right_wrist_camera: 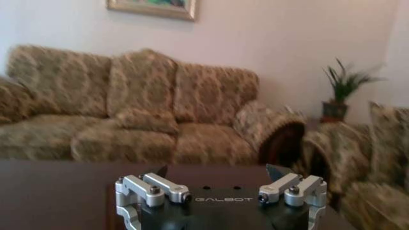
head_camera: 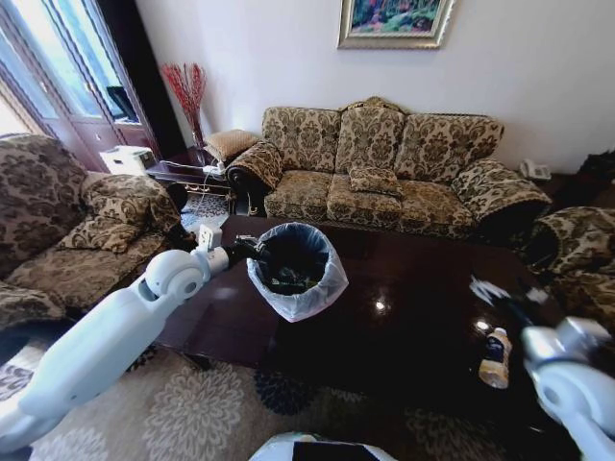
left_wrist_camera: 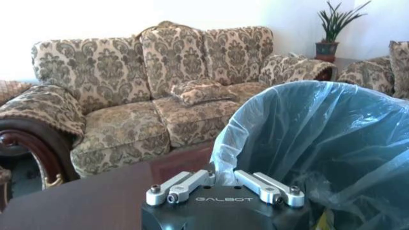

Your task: Move to the front of the table and place the trash on the table into the trash bin.

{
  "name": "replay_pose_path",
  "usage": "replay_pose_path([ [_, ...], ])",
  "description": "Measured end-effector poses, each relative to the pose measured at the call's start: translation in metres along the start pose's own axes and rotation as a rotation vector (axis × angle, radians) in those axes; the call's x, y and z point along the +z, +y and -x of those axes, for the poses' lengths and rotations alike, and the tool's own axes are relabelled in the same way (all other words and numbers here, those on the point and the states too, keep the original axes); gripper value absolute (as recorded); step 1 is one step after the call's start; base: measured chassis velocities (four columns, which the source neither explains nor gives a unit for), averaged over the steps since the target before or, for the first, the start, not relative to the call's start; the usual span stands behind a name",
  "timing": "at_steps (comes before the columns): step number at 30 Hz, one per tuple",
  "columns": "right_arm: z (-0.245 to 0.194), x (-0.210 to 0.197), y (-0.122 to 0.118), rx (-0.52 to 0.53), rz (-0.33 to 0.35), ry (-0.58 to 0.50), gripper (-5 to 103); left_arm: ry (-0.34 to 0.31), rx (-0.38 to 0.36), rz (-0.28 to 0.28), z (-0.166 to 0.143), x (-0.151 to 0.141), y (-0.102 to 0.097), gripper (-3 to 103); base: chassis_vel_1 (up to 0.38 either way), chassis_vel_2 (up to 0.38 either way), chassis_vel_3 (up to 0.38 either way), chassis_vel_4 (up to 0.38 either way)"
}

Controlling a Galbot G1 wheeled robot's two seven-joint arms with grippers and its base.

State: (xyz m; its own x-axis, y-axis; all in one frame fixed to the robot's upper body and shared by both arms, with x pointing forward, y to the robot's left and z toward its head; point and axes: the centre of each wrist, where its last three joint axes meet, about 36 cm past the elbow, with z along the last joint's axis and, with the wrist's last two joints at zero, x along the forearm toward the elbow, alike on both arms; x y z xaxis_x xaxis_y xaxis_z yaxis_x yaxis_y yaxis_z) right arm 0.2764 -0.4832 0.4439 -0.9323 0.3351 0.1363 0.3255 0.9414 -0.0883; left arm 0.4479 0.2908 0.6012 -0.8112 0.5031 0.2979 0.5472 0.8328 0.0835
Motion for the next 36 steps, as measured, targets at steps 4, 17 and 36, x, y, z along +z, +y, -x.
replay_pose_path([
  [4, 0.018, 0.053, -0.011, 0.133, 0.079, 0.103, 100, -0.005, 0.009, -0.009, 0.002, 0.005, -0.003, 2, 0.0, 0.0, 0.0, 0.0],
  [17, 0.027, 0.098, 0.025, 0.358, 0.266, 0.276, 100, -0.005, 0.015, -0.005, 0.005, 0.006, -0.002, 2, 0.0, 0.0, 0.0, 0.0],
  [36, 0.051, 0.119, 0.03, 0.35, 0.365, 0.36, 59, -0.004, 0.014, -0.011, 0.01, 0.008, 0.002, 2, 0.0, 0.0, 0.0, 0.0],
])
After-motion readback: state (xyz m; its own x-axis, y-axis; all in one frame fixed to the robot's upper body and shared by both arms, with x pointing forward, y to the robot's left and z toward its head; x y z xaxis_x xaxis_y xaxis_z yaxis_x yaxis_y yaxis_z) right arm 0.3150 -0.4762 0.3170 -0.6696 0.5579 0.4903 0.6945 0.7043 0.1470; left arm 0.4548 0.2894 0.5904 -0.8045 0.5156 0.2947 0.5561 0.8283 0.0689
